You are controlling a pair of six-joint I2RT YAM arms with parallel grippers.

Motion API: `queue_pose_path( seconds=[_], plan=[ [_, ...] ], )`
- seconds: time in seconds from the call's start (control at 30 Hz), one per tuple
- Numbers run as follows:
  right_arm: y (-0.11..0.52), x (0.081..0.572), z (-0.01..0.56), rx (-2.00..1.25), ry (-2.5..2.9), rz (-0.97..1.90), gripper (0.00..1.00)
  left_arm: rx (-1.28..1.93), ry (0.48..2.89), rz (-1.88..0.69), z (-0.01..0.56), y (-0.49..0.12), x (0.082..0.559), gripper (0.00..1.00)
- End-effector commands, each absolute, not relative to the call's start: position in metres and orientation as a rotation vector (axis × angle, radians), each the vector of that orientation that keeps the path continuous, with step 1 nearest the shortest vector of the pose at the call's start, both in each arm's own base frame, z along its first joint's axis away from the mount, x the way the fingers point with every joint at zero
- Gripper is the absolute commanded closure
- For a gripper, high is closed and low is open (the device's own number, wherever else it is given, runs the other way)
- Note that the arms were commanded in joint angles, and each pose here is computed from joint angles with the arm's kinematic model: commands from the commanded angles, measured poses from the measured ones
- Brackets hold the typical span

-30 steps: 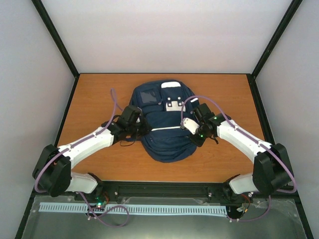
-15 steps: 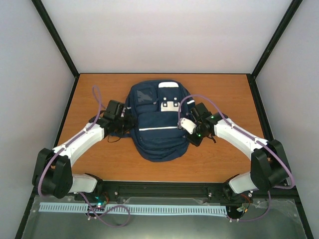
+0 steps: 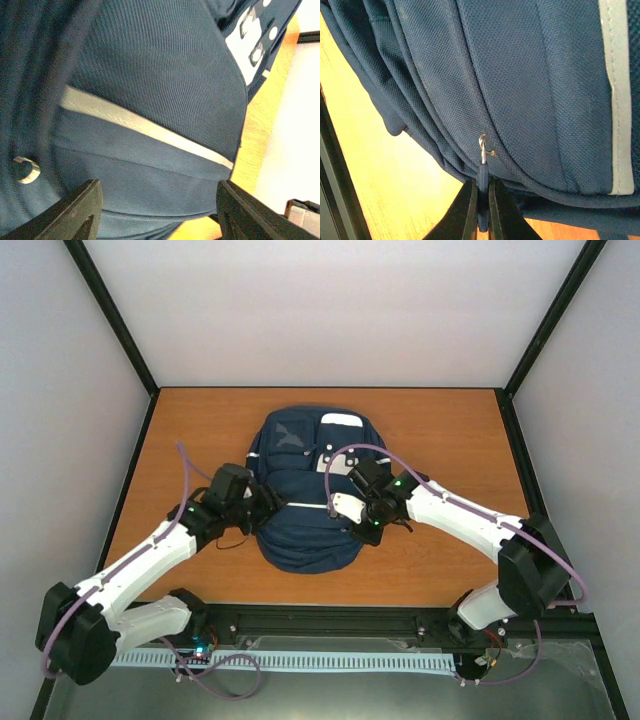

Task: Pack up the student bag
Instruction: Zip the student bag at the center of the board.

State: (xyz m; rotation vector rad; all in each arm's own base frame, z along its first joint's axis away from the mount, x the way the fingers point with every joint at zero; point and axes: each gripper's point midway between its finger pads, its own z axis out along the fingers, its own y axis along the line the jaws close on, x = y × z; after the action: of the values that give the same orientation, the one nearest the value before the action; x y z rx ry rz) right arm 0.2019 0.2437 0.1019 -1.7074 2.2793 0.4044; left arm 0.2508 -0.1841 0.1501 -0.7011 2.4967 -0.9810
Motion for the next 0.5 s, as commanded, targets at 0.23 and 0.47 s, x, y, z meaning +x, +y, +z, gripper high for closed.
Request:
queue_pose_path(
  seconds=[0.23, 0.47],
  plan=[
    [0.252, 0.189, 0.107, -1.741, 2.255, 0.470, 0.97, -0.757, 2.533, -1.084, 0.153, -0.246, 0.243, 0.39],
    [0.251, 0.188, 0.105, -1.740, 2.256, 0.467, 0.97, -0.783, 2.590, -1.106, 0.139, -0.276, 0.237, 0.39]
  ],
)
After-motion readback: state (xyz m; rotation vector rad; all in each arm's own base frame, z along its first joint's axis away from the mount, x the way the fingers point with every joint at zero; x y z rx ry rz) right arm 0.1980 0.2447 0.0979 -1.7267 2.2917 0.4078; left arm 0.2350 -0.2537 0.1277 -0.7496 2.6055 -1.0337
